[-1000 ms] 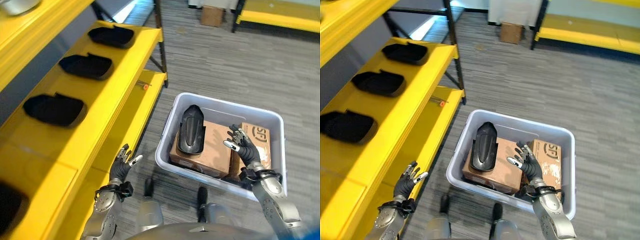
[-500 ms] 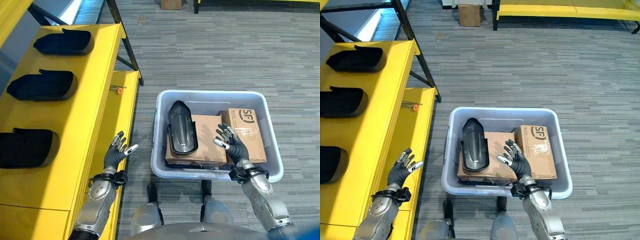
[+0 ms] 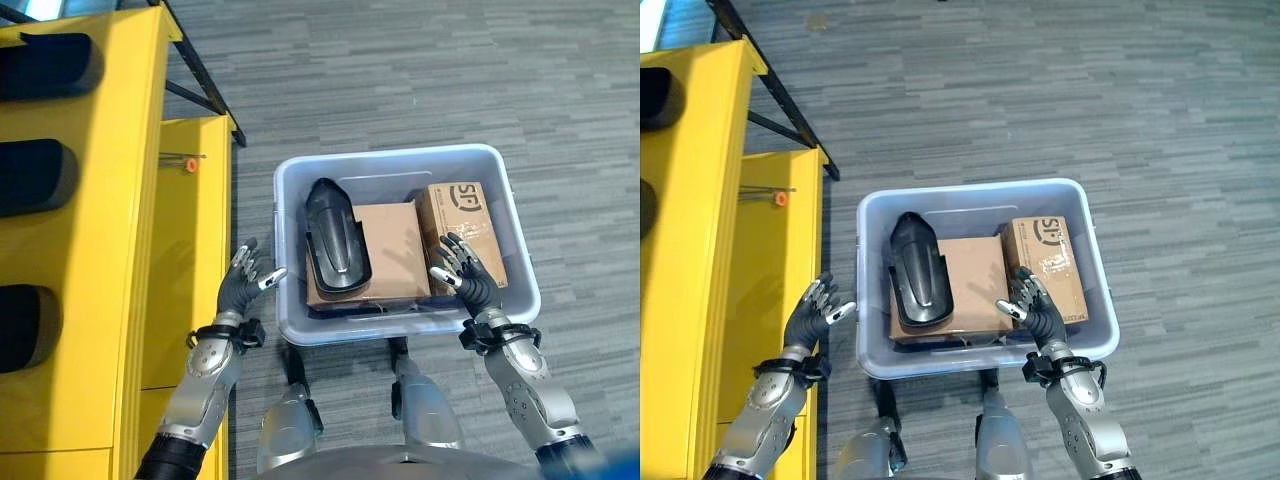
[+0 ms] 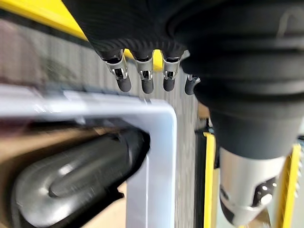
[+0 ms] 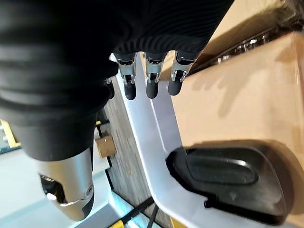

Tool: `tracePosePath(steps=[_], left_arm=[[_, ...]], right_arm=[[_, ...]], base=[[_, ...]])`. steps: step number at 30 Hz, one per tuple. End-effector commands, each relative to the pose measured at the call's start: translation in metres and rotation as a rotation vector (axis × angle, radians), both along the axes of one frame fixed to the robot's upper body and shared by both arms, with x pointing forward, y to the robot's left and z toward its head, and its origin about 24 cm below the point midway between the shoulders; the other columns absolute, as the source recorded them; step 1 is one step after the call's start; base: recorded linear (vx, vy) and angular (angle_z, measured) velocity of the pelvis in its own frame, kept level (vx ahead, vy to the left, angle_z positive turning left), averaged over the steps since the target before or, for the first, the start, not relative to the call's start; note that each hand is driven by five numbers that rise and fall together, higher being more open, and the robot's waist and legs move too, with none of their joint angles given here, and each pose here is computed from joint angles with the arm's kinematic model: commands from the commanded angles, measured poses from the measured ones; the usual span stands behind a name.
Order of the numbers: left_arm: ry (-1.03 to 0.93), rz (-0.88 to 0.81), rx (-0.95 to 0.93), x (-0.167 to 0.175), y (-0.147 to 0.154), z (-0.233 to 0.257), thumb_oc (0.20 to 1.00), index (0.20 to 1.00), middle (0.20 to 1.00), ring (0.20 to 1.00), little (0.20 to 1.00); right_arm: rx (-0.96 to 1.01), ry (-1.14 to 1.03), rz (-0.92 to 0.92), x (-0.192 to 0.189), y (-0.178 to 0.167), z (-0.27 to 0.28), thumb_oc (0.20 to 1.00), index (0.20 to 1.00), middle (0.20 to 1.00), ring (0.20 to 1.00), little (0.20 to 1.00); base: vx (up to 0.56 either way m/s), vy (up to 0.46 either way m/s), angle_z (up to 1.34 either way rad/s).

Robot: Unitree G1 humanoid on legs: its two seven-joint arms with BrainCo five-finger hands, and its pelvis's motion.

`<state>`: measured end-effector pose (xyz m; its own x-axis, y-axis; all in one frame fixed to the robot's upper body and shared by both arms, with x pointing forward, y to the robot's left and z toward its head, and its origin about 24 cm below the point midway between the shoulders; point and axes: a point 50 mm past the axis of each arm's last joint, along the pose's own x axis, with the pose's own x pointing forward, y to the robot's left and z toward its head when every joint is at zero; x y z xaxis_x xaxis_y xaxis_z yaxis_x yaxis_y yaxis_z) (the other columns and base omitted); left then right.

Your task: Move parts from the plastic box to the shelf.

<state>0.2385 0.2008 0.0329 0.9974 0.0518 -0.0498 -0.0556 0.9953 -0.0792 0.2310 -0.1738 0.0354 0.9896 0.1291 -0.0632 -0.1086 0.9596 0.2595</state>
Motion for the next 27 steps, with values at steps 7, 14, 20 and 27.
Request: tracePosePath(steps=[7,14,20,27], left_arm=[[-0.216,0.033,0.014,0.017,-0.007,0.040,1.000,1.000,1.000,1.000,1.000],[-0.275,0.062,-0.011,0.029,-0.016,0.053,1.000,1.000,1.000,1.000,1.000],[-0.304,0.120,-0.017,0.037,-0.018,0.058,1.000,1.000,1.000,1.000,1.000],[-0.306,0.230,-0.018,0.042,-0.015,0.058,1.000,1.000,1.000,1.000,1.000]], right_arm=[[0.084,-0.199,0.012,-0.003,0.008,0.039,1.000,1.000,1.000,1.000,1.000],[0.099,-0.193,-0.005,-0.007,0.007,0.037,1.000,1.000,1.000,1.000,1.000],[0.114,-0.200,-0.009,-0.009,0.008,0.038,1.000,1.000,1.000,1.000,1.000],[0.141,-0.195,-0.001,-0.011,0.014,0.038,1.000,1.000,1.000,1.000,1.000]], base=[[0.00,-0.031,-0.19],[0.02,-0.006,-0.04],[0.00,0.000,0.00],[0.00,-0.024,-0.03]])
